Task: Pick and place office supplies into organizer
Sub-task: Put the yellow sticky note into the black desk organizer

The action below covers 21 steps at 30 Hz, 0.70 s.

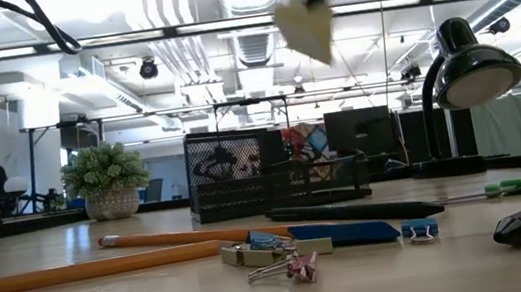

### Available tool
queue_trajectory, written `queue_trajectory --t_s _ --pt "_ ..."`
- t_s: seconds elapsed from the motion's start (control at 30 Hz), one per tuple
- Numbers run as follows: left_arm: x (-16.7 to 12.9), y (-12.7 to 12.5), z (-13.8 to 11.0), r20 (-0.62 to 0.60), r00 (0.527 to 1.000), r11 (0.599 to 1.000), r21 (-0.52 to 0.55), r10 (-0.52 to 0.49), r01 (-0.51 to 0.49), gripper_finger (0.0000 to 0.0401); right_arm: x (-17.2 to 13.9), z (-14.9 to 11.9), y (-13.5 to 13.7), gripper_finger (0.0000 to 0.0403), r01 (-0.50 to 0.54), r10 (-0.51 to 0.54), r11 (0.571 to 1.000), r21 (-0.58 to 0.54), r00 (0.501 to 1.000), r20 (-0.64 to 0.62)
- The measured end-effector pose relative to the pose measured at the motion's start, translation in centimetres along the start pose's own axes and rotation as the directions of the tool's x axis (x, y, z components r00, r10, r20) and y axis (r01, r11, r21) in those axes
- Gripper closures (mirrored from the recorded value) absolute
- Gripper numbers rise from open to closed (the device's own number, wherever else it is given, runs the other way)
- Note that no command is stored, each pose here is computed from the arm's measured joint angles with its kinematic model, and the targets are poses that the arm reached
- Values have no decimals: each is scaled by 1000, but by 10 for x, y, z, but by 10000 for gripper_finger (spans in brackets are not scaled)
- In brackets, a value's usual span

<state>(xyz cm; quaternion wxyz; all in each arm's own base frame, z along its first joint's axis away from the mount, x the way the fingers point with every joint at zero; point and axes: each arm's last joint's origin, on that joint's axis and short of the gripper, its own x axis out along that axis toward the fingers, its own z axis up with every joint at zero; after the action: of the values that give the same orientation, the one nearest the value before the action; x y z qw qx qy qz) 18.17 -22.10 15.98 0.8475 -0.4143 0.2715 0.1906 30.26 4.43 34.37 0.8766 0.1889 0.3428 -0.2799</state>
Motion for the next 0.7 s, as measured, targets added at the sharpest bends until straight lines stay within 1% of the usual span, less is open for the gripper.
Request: queue_trajectory --t_s 0.03,0.07,0.1,0.17,0.23,0.33,0.37,0.43,0.5,0.53,0.57,0.6,0.7 --pt "0 0 1 1 1000 1000 -2 0 0 401 -5 2 4 395 -90 90 995 52 996 4" --pt "0 -1 1 3 1000 1000 -5 -2 2 401 -9 4 7 395 -170 170 980 102 985 8" --pt "0 -1 2 7 1000 1000 -7 -5 5 401 -12 5 9 395 -234 236 961 150 972 7" --pt "-2 -2 3 21 1000 1000 -12 -11 11 401 -16 5 15 395 -325 335 920 218 942 -10" --pt "-3 -3 5 38 999 1000 -17 -19 19 401 -15 1 18 395 -352 386 891 287 920 -71" --pt "-4 -5 6 56 998 999 -26 -30 32 401 -10 -12 23 395 -343 431 855 388 887 -165" --pt "-4 -7 6 59 997 998 -36 -40 43 401 -7 -19 25 395 -345 448 844 410 875 -185" --pt "-4 -9 6 57 997 997 -55 -59 62 401 -3 -29 33 395 -381 506 801 462 843 -183" --pt "-4 -11 6 59 996 995 -69 -74 78 401 2 -40 41 395 -441 580 741 507 801 -151" --pt "-4 -11 6 65 995 994 -72 -78 82 401 6 -44 46 395 -481 622 699 529 775 -117" --pt "-4 -12 6 80 994 994 -71 -81 86 401 11 -48 51 395 -520 661 649 556 746 -75" --pt "-4 -12 7 94 992 993 -71 -84 91 401 15 -51 55 394 -563 703 587 581 711 -22" --pt "-5 -15 8 122 988 992 -76 -92 101 401 33 -67 64 394 -626 769 438 645 632 91"
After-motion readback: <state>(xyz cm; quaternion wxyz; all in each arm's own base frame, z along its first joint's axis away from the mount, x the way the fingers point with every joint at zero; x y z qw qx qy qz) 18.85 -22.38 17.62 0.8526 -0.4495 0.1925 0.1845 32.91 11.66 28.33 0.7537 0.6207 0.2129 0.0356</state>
